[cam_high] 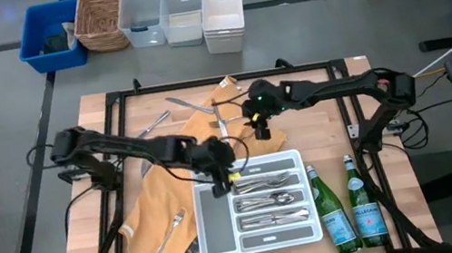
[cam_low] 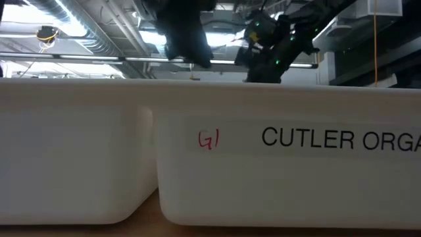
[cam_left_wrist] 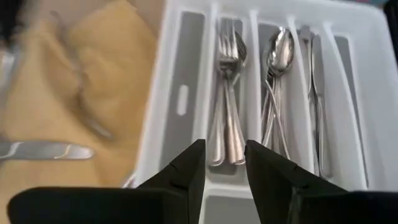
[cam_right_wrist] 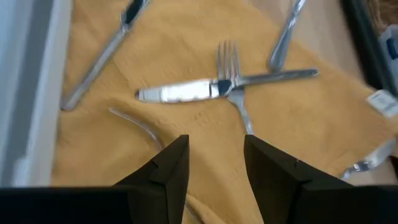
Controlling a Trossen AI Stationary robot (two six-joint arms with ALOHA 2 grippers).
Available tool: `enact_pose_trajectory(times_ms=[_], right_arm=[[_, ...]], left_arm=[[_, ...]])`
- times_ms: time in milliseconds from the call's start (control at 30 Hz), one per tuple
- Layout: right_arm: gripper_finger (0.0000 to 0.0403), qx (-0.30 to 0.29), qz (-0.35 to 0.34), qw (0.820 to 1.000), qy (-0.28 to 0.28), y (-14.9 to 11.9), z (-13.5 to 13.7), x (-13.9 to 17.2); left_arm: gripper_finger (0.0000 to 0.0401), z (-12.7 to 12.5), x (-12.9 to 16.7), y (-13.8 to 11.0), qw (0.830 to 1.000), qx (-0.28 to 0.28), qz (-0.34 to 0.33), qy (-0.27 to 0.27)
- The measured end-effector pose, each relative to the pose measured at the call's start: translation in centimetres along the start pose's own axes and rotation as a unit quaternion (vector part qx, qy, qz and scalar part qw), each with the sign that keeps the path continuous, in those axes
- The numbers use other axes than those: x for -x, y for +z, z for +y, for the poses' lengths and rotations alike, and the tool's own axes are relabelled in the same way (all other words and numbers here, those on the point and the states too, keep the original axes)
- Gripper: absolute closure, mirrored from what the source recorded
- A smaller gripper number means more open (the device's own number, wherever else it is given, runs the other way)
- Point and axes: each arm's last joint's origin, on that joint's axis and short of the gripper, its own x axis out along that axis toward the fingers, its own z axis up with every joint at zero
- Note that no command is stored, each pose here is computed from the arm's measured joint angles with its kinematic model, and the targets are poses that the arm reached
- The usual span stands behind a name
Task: Sort silverware
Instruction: Put the silver fork into the white silverware tray
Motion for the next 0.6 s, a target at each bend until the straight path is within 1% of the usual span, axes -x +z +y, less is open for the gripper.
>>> enact_pose_trajectory(times_ms=[167, 367, 467, 600], right_arm=[[0.0247, 0.005, 0.04, 0.999, 0.012, -1.2, 0.4, -2.6], [0.0247, 0.003, 0.06, 0.998, 0.032, -2.1, 0.6, -4.5], [0.0247, 0.002, 0.058, 0.997, 0.045, -2.2, 0.7, -4.9], [0.0247, 0.001, 0.052, 0.996, 0.073, -2.4, 1.0, -5.5]], left_arm=[[0.0299, 1.2, 3.9, 0.4, 0.999, 0.012, -0.03, 0.035], [0.0299, 2.2, 7.4, -0.2, 0.996, 0.026, -0.033, 0.083], [0.0299, 2.5, 8.6, -0.5, 0.994, 0.028, -0.036, 0.101], [0.0299, 2.7, 9.3, -0.9, 0.993, 0.026, -0.028, 0.113]])
